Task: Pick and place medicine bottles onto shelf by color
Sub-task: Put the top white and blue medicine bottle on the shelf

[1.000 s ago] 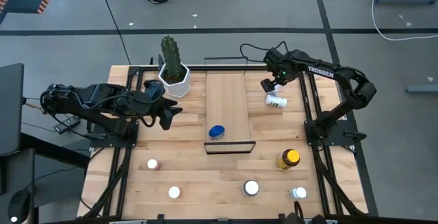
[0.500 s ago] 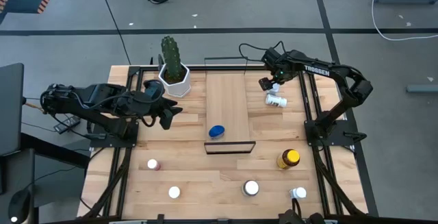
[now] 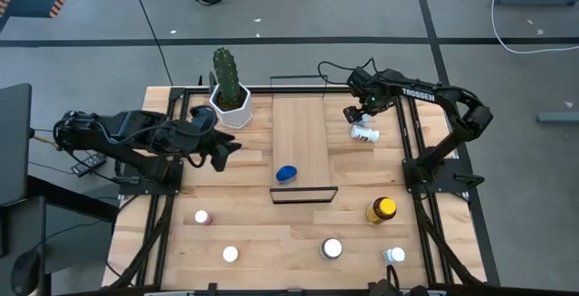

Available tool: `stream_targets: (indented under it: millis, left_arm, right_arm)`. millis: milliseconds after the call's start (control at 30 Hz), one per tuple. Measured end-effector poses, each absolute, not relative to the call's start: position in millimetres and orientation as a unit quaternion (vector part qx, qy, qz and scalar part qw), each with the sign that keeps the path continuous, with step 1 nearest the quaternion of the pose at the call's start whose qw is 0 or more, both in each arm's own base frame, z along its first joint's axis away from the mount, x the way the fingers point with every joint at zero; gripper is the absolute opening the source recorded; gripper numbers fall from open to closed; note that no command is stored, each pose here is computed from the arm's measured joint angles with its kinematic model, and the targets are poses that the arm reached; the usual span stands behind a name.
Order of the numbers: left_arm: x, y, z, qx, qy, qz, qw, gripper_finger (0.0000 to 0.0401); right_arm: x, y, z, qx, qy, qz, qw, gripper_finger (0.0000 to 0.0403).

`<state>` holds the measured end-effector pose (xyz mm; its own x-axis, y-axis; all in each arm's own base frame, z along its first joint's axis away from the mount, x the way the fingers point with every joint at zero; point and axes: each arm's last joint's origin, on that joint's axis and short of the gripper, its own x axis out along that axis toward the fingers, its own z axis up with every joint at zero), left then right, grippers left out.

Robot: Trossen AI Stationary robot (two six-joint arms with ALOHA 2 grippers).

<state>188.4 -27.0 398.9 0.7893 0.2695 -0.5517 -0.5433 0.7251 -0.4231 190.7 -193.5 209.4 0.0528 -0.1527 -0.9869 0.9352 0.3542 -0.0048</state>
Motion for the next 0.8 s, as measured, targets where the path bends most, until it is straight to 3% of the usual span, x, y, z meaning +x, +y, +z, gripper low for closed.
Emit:
stream_targets:
  millis: [267,633,800]
  left_arm:
    - [188,-27,399,-0.295,0.234,0.227,0.898,0.019]
    - [188,-27,399,-0.294,0.234,0.227,0.898,0.019]
    - [188,-27,399,-0.294,0.234,0.227,0.898,0.019]
  right_arm:
    - [191,-193,209,0.363,0.535,-0.431,0.629,0.0273]
    - [200,-187,210,0.34,0.542,-0.414,0.648,0.0182]
    - [204,-182,210,0.334,0.546,-0.406,0.652,0.0182]
